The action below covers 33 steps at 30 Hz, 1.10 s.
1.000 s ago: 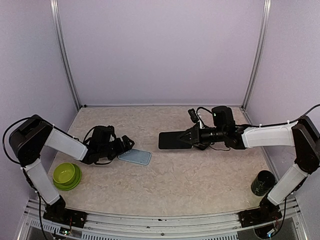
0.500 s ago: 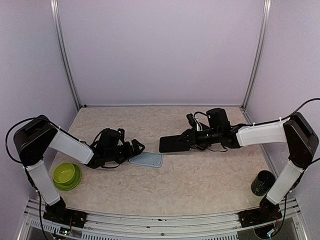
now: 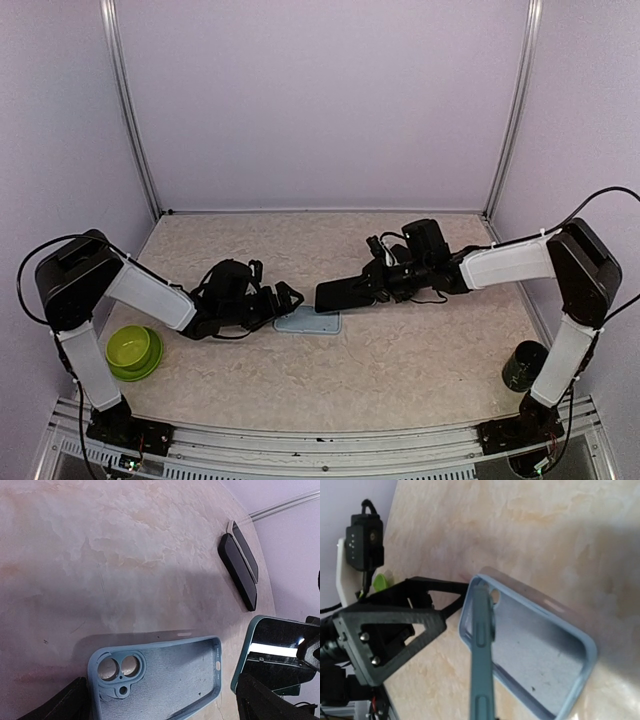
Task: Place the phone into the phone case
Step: Move the phone case to the center of the board, then install the phone on the phone case.
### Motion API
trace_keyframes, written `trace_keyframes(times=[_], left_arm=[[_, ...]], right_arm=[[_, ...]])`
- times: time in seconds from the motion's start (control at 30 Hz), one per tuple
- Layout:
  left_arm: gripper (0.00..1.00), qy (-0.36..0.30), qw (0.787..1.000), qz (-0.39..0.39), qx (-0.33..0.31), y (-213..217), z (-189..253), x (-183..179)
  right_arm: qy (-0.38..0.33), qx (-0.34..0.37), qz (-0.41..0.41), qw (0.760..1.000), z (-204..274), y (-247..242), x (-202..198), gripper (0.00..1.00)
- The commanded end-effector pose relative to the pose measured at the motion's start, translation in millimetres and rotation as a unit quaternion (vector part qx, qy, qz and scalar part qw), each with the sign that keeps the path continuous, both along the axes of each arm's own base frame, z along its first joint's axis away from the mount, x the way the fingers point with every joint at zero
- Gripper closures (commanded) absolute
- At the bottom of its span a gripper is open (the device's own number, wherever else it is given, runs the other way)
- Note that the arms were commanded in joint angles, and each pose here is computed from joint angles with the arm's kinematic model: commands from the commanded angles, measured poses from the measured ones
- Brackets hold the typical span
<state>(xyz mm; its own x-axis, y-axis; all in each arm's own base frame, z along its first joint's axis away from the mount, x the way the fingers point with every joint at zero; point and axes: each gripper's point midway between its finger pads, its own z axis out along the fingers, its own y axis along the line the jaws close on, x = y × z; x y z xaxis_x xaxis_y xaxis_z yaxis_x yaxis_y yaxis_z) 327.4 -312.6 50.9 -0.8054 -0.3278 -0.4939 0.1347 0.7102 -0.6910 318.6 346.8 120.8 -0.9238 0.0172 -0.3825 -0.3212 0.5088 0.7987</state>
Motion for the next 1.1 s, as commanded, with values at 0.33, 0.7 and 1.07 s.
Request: trace_keyframes(times=[0.33,0.7,1.07], left_arm=[[0.01,-0.015,0.999,-0.036,-0.034,-30.3,12.6,-3.0],[0.01,-0.015,0.998,-0.046,-0.045,-38.2,13.2,-3.7],[0.01,-0.015,0.997,-0.051,-0.048,-40.5,13.5,-4.6]], right_arm=[[0.051,0.045,0.035,0.997,-0.4,21.3,-1.3,1.00],[0.080,0.046,0.036,0.995,-15.4,26.6,2.3,1.00],[0.104,0.053,0.042,0.992,-27.7,30.5,4.7,1.00]])
